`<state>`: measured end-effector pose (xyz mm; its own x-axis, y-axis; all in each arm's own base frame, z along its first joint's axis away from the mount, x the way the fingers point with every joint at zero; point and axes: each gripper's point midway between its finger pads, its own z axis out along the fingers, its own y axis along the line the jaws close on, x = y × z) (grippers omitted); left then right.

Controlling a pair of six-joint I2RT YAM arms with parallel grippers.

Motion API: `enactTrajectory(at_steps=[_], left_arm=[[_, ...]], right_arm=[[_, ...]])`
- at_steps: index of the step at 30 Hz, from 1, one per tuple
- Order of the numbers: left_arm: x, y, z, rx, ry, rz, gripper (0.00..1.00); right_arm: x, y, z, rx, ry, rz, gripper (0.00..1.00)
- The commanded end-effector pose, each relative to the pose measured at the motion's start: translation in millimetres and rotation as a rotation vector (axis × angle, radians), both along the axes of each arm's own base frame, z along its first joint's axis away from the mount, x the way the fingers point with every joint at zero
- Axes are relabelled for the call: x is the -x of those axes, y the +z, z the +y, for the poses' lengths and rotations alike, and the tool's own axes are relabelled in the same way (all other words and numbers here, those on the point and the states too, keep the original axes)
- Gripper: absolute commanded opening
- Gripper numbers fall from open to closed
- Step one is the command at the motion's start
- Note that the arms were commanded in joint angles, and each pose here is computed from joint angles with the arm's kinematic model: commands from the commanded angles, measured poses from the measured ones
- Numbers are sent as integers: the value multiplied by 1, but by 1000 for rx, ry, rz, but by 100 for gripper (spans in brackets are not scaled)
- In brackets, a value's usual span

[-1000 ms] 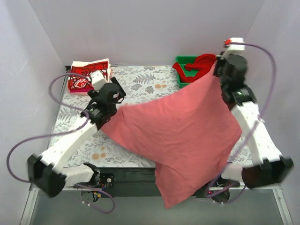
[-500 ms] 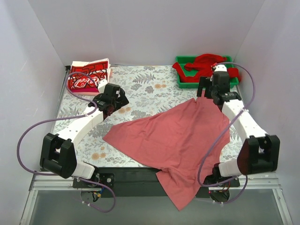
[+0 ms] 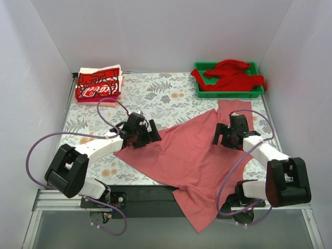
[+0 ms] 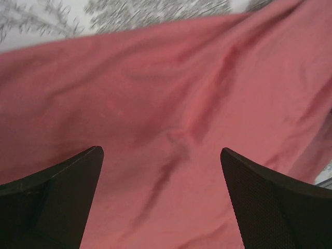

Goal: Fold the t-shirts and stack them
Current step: Flatten the tshirt out

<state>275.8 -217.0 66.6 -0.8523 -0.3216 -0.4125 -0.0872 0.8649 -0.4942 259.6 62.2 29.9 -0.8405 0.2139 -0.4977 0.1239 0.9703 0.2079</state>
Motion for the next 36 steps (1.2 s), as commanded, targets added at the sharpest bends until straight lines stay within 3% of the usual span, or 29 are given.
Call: enactTrajectory(at_steps=[1,8,15,23,28,33,34,36], left_arm=[[16,-11,2,34,18,22,96],[7,-38,52,-141,249,35,97],[-5,-37,77,-143,359,45,98],[-17,-4,85,-150,408,-26,98],[2,7,107,-196,532,25,98],[33,10,159,-286,795,45,98],[50,7,176,-348,853,88,98],[57,6,185,-322,933,124,98]], right_arm=[[-25,-5,9,-15,38,-8,98],[-87,-22,61,61,225,-4,98],[-148,-20,129,103,386,-67,98],[-179,9,131,153,361,-151,98],[-178,66,106,234,290,-276,98],[-144,118,106,151,330,-375,98],[-132,118,106,126,333,-371,98],[-96,92,99,70,301,-298,98]])
